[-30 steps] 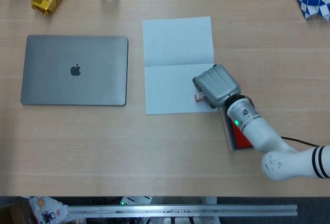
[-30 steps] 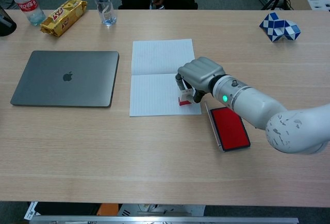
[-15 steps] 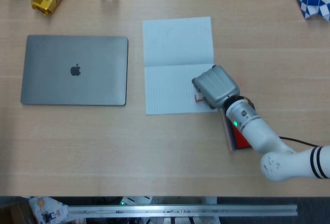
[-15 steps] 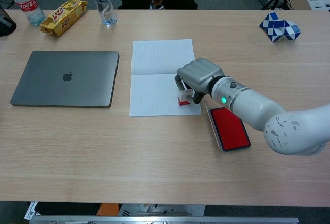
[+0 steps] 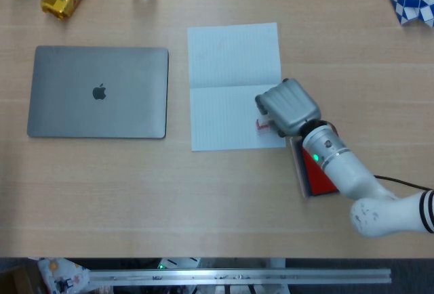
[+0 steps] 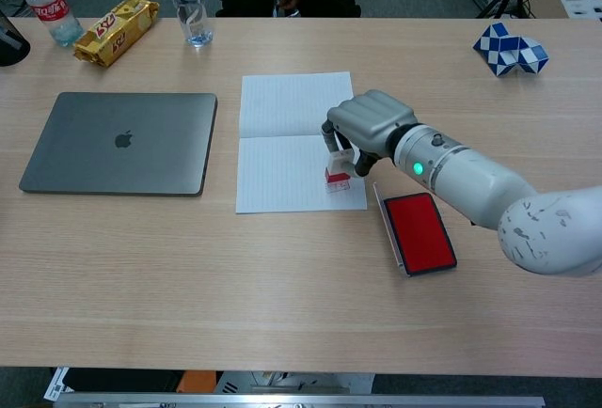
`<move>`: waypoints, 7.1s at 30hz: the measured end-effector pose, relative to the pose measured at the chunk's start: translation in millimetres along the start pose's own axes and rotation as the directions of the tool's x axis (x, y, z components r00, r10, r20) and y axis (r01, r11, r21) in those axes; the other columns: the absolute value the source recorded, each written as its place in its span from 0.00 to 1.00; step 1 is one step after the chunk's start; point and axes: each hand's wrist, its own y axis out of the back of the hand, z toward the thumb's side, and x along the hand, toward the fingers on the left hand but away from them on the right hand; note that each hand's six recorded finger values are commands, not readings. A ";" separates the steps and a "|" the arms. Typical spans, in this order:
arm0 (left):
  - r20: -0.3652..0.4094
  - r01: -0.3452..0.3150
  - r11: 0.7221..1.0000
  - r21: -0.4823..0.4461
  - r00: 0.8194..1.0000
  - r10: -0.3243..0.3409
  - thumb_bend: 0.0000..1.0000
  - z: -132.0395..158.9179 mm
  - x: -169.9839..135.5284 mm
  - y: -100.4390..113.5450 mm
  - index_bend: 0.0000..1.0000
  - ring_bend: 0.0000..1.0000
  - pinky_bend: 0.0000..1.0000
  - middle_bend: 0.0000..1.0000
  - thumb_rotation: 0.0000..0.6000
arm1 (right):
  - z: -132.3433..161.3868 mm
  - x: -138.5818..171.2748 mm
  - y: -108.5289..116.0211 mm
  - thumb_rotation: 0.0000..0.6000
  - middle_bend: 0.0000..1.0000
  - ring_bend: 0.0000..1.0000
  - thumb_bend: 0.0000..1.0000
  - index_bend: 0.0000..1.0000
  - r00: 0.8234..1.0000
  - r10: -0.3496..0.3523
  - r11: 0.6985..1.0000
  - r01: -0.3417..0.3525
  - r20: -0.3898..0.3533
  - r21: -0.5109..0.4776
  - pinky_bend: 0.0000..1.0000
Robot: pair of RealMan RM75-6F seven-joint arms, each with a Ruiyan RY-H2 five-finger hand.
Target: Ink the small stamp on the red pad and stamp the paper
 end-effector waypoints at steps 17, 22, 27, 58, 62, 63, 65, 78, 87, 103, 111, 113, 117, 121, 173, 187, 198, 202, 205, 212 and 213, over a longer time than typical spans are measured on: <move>0.000 -0.002 1.000 0.000 1.000 0.002 0.21 -0.4 -1.7 0.7 0.09 0.01 0.00 0.00 1.00 | -1.8 -11.7 4.9 1.00 0.68 0.55 0.37 0.78 1.000 -0.010 0.999 0.009 0.023 0.038 0.43; -0.001 0.003 1.000 0.002 1.000 -0.003 0.21 -0.9 -1.4 -0.9 0.09 0.01 0.00 0.00 1.00 | 0.4 -15.1 2.1 1.00 0.68 0.55 0.37 0.78 1.000 -0.017 0.998 0.015 0.026 0.058 0.43; -0.003 0.004 1.000 0.002 1.000 -0.004 0.21 -1.8 -1.2 -1.2 0.09 0.01 0.00 0.00 1.00 | 2.6 -18.3 -1.2 1.00 0.68 0.55 0.37 0.78 0.999 -0.017 0.998 0.015 0.027 0.064 0.43; -0.014 0.007 1.000 0.001 1.000 -0.007 0.21 -5.7 -1.8 -2.9 0.09 0.01 0.00 0.00 1.00 | 6.7 -24.8 -19.1 1.00 0.69 0.55 0.37 0.79 0.999 0.010 0.994 -0.014 0.035 0.112 0.43; -0.014 0.006 1.000 0.001 1.000 -0.006 0.21 -5.6 -1.8 -2.9 0.09 0.01 0.00 0.00 1.00 | 6.6 -25.4 -20.2 1.00 0.69 0.55 0.37 0.79 0.999 0.014 0.994 -0.018 0.037 0.112 0.43; -0.014 0.006 1.000 0.001 1.000 -0.006 0.21 -5.7 -1.8 -3.0 0.09 0.01 0.00 0.00 1.00 | 6.7 -25.4 -20.5 1.00 0.69 0.55 0.37 0.79 0.999 0.014 0.993 -0.018 0.037 0.113 0.43; -0.015 0.006 1.000 0.001 1.000 -0.006 0.21 -5.9 -1.9 -3.0 0.09 0.01 0.00 0.00 1.00 | 7.2 -25.3 -21.2 1.00 0.69 0.55 0.37 0.79 0.999 0.016 0.993 -0.020 0.035 0.115 0.43; -0.018 0.006 1.000 0.001 1.000 -0.006 0.21 -7.0 -2.4 -3.1 0.08 0.01 0.00 0.00 1.00 | 8.7 -25.2 -21.8 1.00 0.69 0.55 0.37 0.79 0.999 0.015 0.993 -0.018 0.033 0.115 0.43; -0.018 0.004 1.000 0.000 1.000 -0.004 0.21 -6.9 -2.8 -2.7 0.08 0.01 0.00 0.00 1.00 | 7.0 -24.7 -20.8 1.00 0.69 0.55 0.37 0.79 0.999 0.016 0.994 -0.019 0.037 0.105 0.43; -0.006 -0.003 1.000 -0.001 1.000 0.003 0.21 -3.0 -4.3 1.0 0.08 0.01 0.00 0.00 1.00 | -11.2 -17.8 24.5 1.00 0.69 0.55 0.37 0.79 0.997 -0.051 0.998 0.049 0.059 0.028 0.43; -0.007 0.002 1.000 0.001 1.000 -0.002 0.21 -3.1 -4.0 0.0 0.08 0.01 0.00 0.00 1.00 | -10.3 -26.5 16.7 1.00 0.69 0.55 0.37 0.79 0.997 -0.038 0.998 0.034 0.072 0.059 0.43; -0.008 0.002 1.000 0.001 1.000 -0.002 0.21 -3.5 -3.8 -0.2 0.08 0.01 0.00 0.00 1.00 | -7.9 -28.7 13.2 1.00 0.69 0.55 0.37 0.79 0.997 -0.034 0.997 0.029 0.071 0.071 0.43; -0.010 0.007 1.000 0.002 1.000 -0.007 0.21 -4.2 -3.3 -1.5 0.08 0.01 0.00 0.00 1.00 | -1.8 -32.3 7.1 1.00 0.69 0.56 0.37 0.79 0.998 -0.026 0.995 0.020 0.063 0.100 0.43; -0.015 0.009 1.000 0.003 1.000 -0.009 0.21 -5.8 -3.3 -2.5 0.08 0.01 0.00 0.00 1.00 | 3.5 -35.2 2.4 1.00 0.69 0.55 0.37 0.80 0.998 -0.023 0.993 0.016 0.059 0.121 0.43; -0.028 0.010 1.000 0.002 1.000 -0.010 0.21 -10.8 -4.8 -3.8 0.06 0.01 0.00 0.00 1.00 | 8.1 -45.3 -16.4 1.00 0.71 0.56 0.37 0.82 0.996 0.004 0.985 -0.019 0.084 0.173 0.43; -0.030 0.011 1.000 0.004 0.999 -0.011 0.21 -11.1 -5.5 -3.9 0.06 0.01 0.00 0.00 1.00 | 7.3 -45.8 -17.9 1.00 0.71 0.56 0.37 0.82 0.996 0.005 0.983 -0.021 0.089 0.181 0.43; -0.031 0.011 1.000 0.004 0.999 -0.011 0.21 -11.0 -6.8 -3.6 0.06 0.01 0.00 0.00 1.00 | 9.4 -44.2 -19.3 1.00 0.71 0.56 0.37 0.82 0.997 0.005 0.982 -0.020 0.078 0.188 0.43; -0.030 0.012 1.000 0.004 0.999 -0.012 0.21 -11.1 -7.3 -3.6 0.06 0.01 0.00 0.00 1.00 | 8.9 -43.4 -18.3 1.00 0.71 0.56 0.37 0.82 0.997 0.003 0.984 -0.017 0.080 0.179 0.43; -0.027 0.009 1.000 0.003 1.000 -0.009 0.21 -10.3 -7.4 -2.8 0.06 0.01 0.00 0.00 1.00 | 7.5 -41.9 -14.7 1.00 0.71 0.56 0.37 0.82 0.997 -0.007 0.985 -0.007 0.080 0.173 0.43; -0.027 0.008 1.000 0.001 1.000 -0.008 0.21 -10.3 -8.2 -1.8 0.06 0.01 0.00 0.00 1.00 | 6.0 -39.3 -9.2 1.00 0.71 0.56 0.37 0.82 0.997 -0.014 0.989 0.002 0.079 0.145 0.43; -0.026 0.007 1.000 0.000 1.000 -0.007 0.21 -9.9 -8.1 -1.4 0.06 0.01 0.00 0.00 1.00 | 5.5 -38.4 -7.0 1.00 0.71 0.56 0.37 0.82 0.997 -0.017 0.990 0.006 0.078 0.139 0.43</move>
